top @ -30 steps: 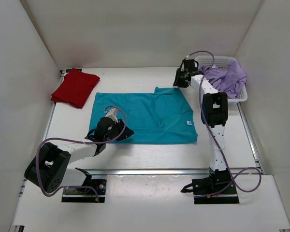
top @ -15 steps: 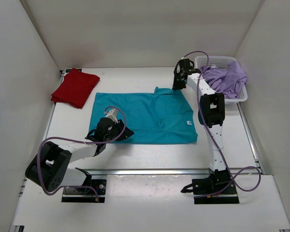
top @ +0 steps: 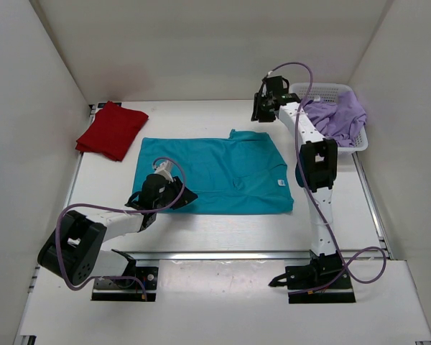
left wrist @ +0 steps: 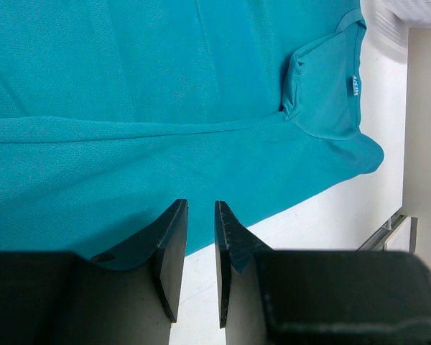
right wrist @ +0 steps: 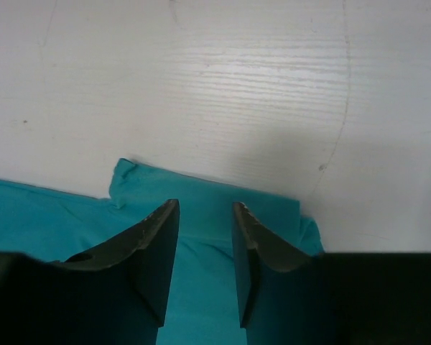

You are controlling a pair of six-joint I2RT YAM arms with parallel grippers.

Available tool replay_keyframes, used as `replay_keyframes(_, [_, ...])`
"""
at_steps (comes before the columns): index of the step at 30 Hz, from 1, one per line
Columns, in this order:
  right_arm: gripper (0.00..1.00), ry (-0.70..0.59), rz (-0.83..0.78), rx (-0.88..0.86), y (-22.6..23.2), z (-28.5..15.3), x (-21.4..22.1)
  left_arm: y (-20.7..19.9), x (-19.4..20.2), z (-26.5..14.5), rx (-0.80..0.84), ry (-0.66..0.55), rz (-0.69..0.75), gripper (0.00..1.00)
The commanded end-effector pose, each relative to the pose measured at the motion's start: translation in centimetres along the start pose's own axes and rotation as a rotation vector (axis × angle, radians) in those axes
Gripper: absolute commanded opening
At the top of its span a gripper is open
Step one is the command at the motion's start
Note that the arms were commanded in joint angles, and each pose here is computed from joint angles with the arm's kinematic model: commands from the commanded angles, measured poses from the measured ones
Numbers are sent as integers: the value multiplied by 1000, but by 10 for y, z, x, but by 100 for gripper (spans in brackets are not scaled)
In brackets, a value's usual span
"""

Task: Fold and stack the t-shirts
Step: Grap the side of the flattened tshirt furthest away from the robot with both arms

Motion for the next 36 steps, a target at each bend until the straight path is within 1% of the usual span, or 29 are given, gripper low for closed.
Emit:
replay_keyframes(1, [34,-7,15,64,-28,-5,-11,-5,-8,-5,32,-37,5,33])
replay_keyframes(4, [29,42,20,74,-42,6,2,-3,-8,-6,28,-43,-4,34])
replay_keyframes(5, [29,43,13,71,-37,6,4,-4,-7,-5,31,-40,-2,34])
replay_keyframes(7, [29,40,12,89,-44,9,4,-3,-8,-5,29,-40,-3,33])
replay_keyframes(8, [31,38,24,89,-45,9,4,-3,-8,-5,29,-40,-3,33])
replay_keyframes(11, [35,45,22,99,-51,14,4,-4,-8,-5,33,-43,-1,34])
replay_keyframes(17, [34,98,-8,66,-48,29,18,-3,-3,-4,29,-34,-1,34])
replay_keyframes(21, [34,108,-49,81,-43,38,22,1,1,-3,29,-21,-12,33])
replay_keyframes(22, [33,131,-47,76,-42,41,27,1,2,-3,25,-17,-16,33])
replay_keyframes(24, [31,128,-45,67,-40,43,26,-1,0,-4,33,-25,-13,33])
replay_keyframes(26, [24,131,-61,87,-42,44,29,0,1,-3,29,-19,-14,34])
replay_keyframes(27, [23,133,-68,96,-40,42,30,1,1,-3,23,-22,-13,34])
replay_keyframes(28, [17,123,-80,107,-40,41,27,2,1,-3,19,-23,-12,33])
replay_keyframes(29, [9,105,-81,110,-39,37,21,-1,0,-3,28,-25,-9,34])
replay_keyframes(30, [5,107,-72,101,-36,37,22,1,2,-3,22,-18,-15,34])
replay_keyframes(31, [1,85,-82,87,-32,29,13,-1,1,-3,29,-22,-14,34])
replay_keyframes(34, [0,25,-106,65,-12,6,-6,0,-1,-3,26,-27,-15,33])
replay_keyframes(36, [0,-35,-105,42,-1,-18,-27,1,-4,-3,26,-31,-19,33])
Point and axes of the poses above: each gripper's point midway between its finger pads, its own z axis out along the fingers, its own y axis along the line the jaws close on, x = y × z, the point moved 4 cm from there along -z, back along the fingers, and after that the axes turned 10 degrees about z, right-handed, at the moved point
